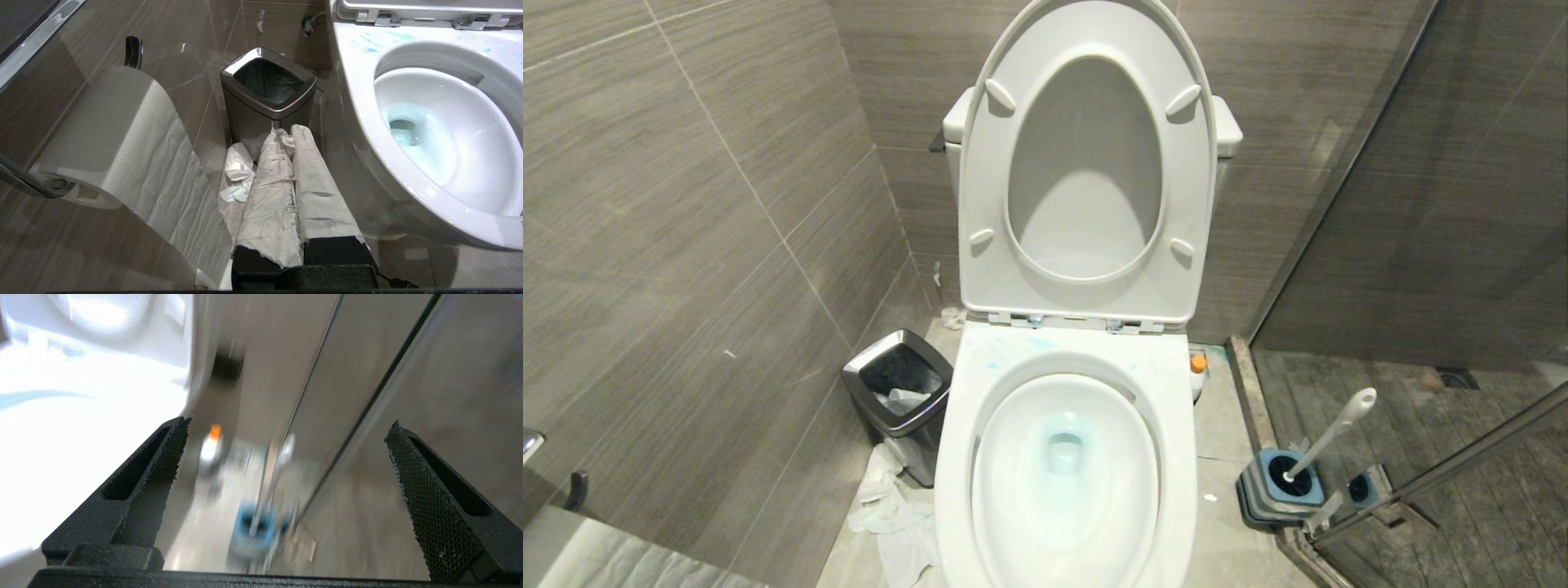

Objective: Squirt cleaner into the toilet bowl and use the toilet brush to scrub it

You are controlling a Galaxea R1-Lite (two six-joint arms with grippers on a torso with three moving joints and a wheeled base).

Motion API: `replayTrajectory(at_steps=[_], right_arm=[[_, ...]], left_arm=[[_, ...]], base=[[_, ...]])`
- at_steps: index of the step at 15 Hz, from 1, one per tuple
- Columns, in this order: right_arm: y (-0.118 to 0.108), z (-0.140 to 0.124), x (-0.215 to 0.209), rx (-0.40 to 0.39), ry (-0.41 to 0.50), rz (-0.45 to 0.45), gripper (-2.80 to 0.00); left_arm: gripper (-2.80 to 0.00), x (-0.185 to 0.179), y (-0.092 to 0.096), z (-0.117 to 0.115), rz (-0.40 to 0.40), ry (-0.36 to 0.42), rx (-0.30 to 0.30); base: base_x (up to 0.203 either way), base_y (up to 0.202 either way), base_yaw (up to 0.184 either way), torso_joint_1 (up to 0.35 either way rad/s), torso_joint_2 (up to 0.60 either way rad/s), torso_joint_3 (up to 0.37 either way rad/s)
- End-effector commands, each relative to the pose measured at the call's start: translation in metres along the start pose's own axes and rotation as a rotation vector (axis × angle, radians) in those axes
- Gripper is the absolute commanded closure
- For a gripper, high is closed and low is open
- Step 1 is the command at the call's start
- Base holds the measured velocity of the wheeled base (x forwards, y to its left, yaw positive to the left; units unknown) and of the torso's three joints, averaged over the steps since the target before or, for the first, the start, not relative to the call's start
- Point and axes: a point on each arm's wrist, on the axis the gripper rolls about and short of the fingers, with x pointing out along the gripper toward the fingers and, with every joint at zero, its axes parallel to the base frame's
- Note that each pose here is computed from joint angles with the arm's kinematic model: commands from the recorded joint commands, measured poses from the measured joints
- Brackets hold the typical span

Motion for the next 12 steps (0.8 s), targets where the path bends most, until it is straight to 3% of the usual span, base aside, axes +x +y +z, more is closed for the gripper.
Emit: replayTrajectory(at_steps=[1,5,12], right_arm=[[0.003,-0.015,-0.001,0.005,0.122,0.025,-2.8],[0.006,-0.026,-0.004,0.106,0.248,0.085,-2.8],[0.006,-0.025,-0.003,0.184,0.232,0.045,-2.8]], left_arm=[[0.0,0.001,0.0,-0.002,0.0,0.007,0.0],[0.0,0.001,0.0,-0.002,0.0,0.008,-0.001],[0.0,0.001,0.0,-0.002,0.0,0.008,-0.001]], base=[[0.0,0.0,0.0,0.0,0.0,0.0],[0.0,0.0,0.0,0.0,0.0,0.0],[0.0,0.0,0.0,0.0,0.0,0.0]])
